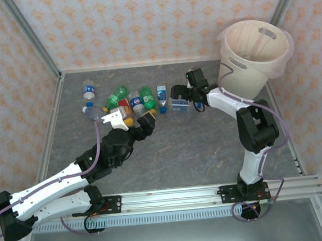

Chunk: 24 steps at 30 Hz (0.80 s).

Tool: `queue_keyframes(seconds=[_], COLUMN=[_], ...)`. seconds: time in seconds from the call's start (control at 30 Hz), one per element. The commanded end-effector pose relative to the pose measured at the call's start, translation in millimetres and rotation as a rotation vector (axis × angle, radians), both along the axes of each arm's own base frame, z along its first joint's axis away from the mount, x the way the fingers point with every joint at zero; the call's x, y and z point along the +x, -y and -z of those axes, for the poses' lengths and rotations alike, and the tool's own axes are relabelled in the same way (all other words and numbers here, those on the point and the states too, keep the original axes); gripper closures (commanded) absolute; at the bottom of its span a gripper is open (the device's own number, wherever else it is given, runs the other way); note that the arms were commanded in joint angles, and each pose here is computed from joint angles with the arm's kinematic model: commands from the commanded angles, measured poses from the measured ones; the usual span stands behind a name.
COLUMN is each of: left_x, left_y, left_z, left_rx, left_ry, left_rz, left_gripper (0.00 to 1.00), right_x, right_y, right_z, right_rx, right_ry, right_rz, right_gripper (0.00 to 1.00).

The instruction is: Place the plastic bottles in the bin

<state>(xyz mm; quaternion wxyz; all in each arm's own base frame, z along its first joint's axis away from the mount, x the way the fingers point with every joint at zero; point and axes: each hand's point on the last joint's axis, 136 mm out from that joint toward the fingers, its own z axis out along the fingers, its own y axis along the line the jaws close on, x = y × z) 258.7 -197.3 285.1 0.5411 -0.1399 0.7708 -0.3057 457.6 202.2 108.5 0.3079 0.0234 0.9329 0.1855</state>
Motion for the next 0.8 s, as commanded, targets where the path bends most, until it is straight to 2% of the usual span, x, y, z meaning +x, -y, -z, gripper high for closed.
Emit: queue_keyframes(seconds=[0.0, 0.2, 0.47, 0.77], left_x=[-3, -2, -1, 0], left_y=[-3, -6, 1, 6], left_z=[3, 2, 6, 10], left_rx=[0.019, 0.027, 0.017, 0.009], left_ry=[-0.002, 0.011, 0.018, 0.012], left_rz=[0.001, -0.009, 0.010, 0.026], left_gripper=[0.01, 0.01, 0.01, 0.01], right_x=[8, -2, -30, -77], right_y=[-7, -3, -10, -13], right_z=[-5, 11, -1, -1], right_rx=[-0.009, -0.026, 0.074, 0.134], right_ry=[0.024, -0.012, -0.022, -0.033], right_rz=[-0.034, -0.041, -0.063, -0.080], right_gripper=[0.00, 0.00, 0.00, 0.00])
